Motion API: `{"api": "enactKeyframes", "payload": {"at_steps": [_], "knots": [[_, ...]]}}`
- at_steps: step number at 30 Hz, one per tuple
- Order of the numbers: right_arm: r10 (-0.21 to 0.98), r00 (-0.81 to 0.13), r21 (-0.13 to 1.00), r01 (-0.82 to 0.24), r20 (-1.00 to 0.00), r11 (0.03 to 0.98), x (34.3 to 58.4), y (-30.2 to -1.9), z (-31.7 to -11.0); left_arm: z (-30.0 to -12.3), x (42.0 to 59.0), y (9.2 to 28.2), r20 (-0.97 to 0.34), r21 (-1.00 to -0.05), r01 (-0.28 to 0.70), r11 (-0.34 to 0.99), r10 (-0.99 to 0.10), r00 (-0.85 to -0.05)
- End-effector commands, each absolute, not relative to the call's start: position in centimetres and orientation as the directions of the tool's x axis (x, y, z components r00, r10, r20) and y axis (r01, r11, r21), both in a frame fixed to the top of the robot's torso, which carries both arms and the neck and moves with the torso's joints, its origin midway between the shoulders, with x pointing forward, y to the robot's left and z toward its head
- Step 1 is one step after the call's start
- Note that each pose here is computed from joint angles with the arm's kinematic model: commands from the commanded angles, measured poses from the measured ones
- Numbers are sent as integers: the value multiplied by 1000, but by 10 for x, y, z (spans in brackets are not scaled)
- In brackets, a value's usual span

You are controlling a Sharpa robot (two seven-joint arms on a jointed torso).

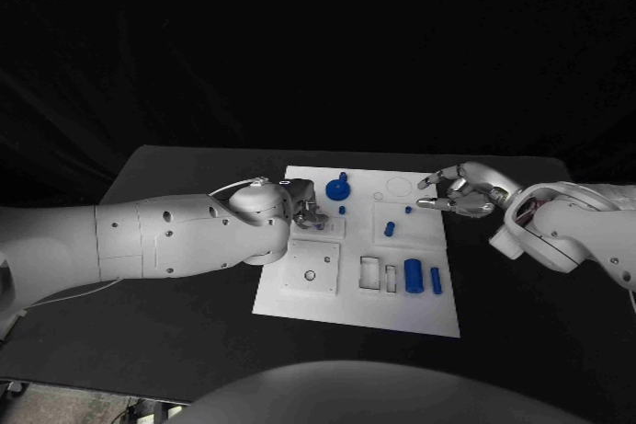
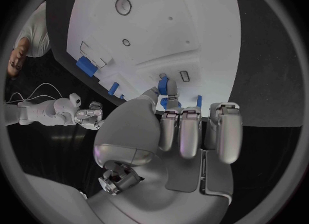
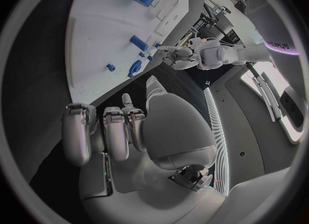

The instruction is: Assemble the parts on the task board

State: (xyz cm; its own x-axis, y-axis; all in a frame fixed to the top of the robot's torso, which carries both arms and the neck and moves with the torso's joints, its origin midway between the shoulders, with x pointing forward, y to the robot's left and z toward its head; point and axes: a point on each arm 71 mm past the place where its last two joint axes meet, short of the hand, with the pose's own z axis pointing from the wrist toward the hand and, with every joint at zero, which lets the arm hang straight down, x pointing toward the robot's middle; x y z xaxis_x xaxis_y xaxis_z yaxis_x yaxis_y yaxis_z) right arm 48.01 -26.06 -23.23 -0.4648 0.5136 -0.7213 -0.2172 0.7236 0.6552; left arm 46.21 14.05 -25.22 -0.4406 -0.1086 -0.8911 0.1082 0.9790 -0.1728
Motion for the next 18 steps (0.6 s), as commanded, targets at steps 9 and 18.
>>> {"api": "enactKeyframes", "payload": {"at_steps": [9, 18], "knots": [[513, -468, 659, -227, -720, 717, 479, -259, -233, -253, 463, 138, -891, -194, 106, 975, -130, -434], [513, -469, 659, -226, -719, 717, 479, -259, -233, -256, 463, 139, -886, -187, 101, 977, -124, -446]]}}
